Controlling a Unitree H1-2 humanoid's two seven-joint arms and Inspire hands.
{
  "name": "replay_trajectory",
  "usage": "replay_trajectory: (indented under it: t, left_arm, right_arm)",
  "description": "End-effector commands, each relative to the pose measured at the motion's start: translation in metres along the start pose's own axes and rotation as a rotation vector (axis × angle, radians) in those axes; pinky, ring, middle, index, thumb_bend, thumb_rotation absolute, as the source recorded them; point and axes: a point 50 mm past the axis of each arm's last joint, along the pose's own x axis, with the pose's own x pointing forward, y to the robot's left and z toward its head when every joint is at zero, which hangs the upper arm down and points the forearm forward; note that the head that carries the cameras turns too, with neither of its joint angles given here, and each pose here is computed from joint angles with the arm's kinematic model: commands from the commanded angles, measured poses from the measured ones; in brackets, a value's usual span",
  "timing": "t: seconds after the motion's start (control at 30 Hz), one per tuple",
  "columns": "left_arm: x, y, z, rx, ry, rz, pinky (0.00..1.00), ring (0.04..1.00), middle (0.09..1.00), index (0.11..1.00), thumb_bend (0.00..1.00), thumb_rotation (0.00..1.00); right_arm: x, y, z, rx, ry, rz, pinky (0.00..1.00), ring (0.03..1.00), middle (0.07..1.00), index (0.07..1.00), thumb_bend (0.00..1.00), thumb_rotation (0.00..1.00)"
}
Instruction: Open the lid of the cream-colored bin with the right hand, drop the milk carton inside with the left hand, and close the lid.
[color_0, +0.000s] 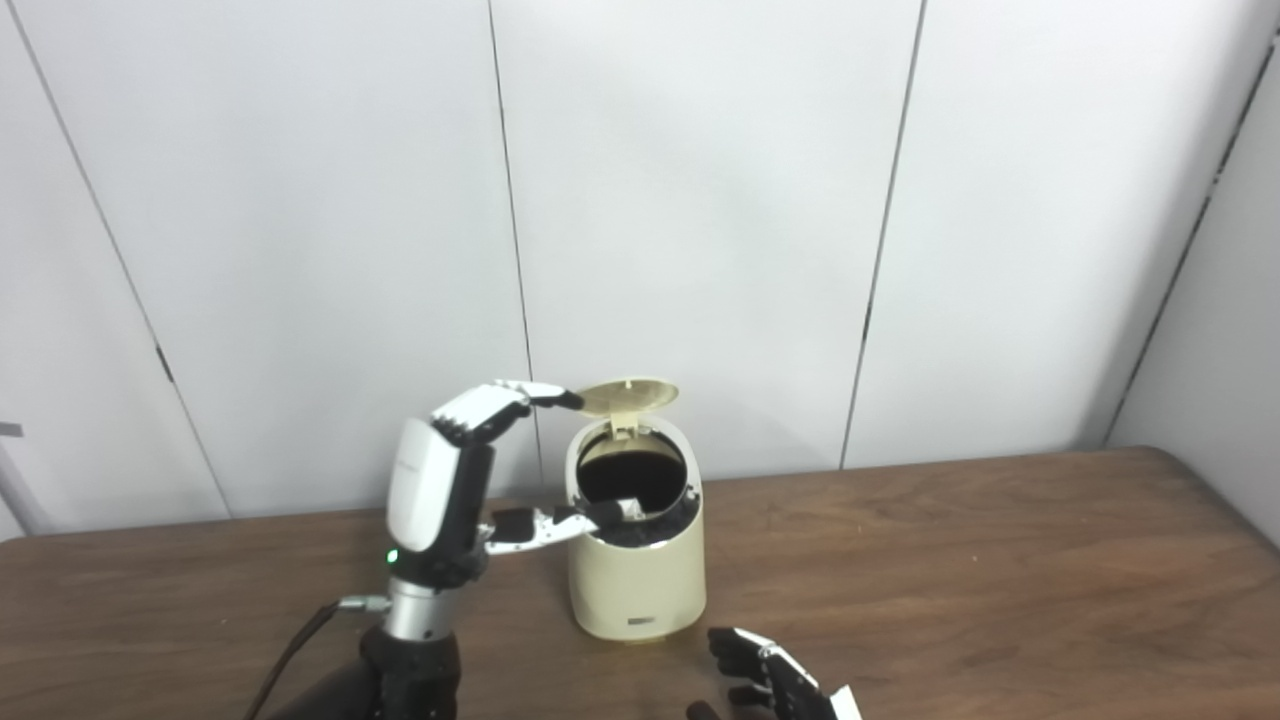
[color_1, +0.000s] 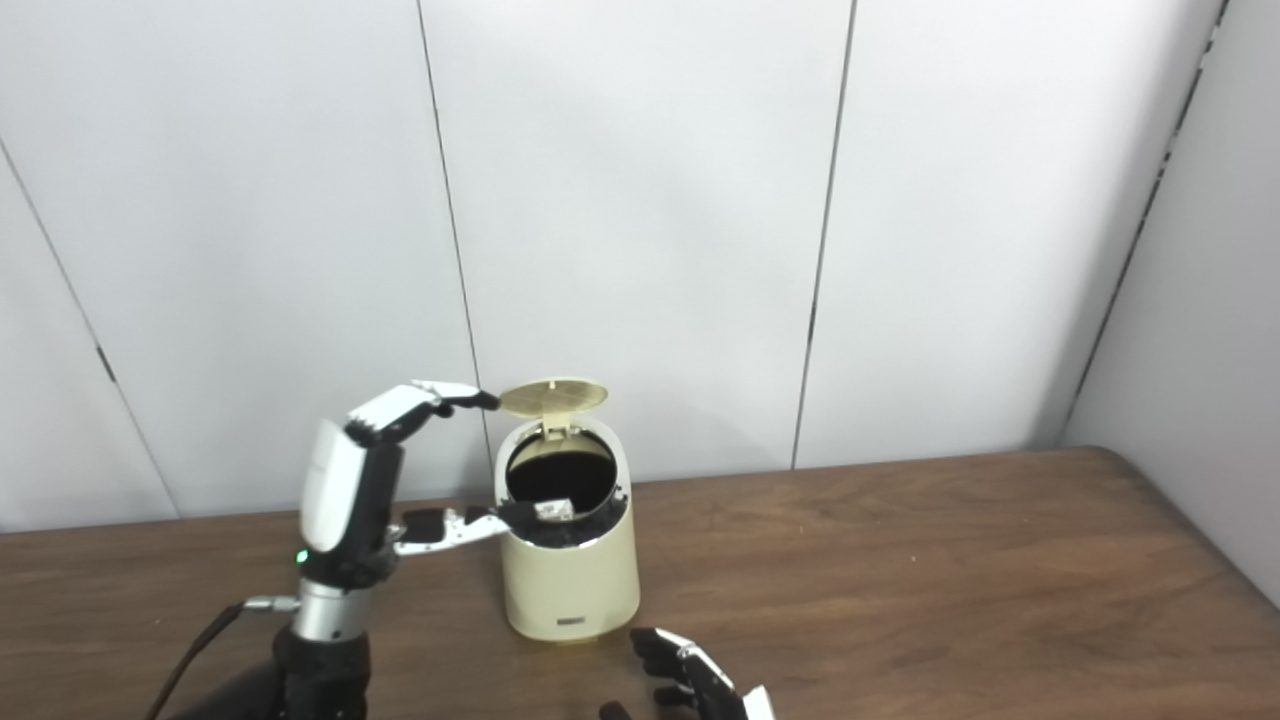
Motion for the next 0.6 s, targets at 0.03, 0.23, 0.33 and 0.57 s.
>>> replay_trajectory:
  t: [0.03, 0.23, 0.33, 0.57]
  left_arm:
    - [0.01, 0.017, 0.006, -0.022, -0.044, 0.065, 0.53, 0.59, 0.603, 0.608, 0.8, 0.37]
    - [-0.037, 0.046, 0.033, -0.113, 0.05, 0.096, 0.48, 0.54, 0.569, 0.572, 0.33, 0.44]
    - [-0.065, 0.053, 0.05, -0.227, 0.187, 0.045, 0.52, 0.583, 0.615, 0.621, 0.27, 0.53]
    - [-0.135, 0.051, 0.07, -0.371, 0.465, -0.02, 0.68, 0.755, 0.779, 0.778, 0.33, 0.88]
  right_arm:
    - [0.004, -0.005, -0.01, -0.025, -0.015, 0.002, 0.68, 0.761, 0.767, 0.754, 0.24, 0.39]
    - [0.021, -0.026, 0.016, -0.073, -0.187, -0.087, 0.63, 0.738, 0.76, 0.737, 0.31, 0.42]
    - [0.03, -0.041, 0.038, -0.138, -0.298, -0.123, 0.61, 0.741, 0.769, 0.744, 0.33, 0.49]
    - [0.046, -0.083, 0.097, -0.293, -0.55, -0.136, 0.67, 0.803, 0.826, 0.799, 0.52, 0.72]
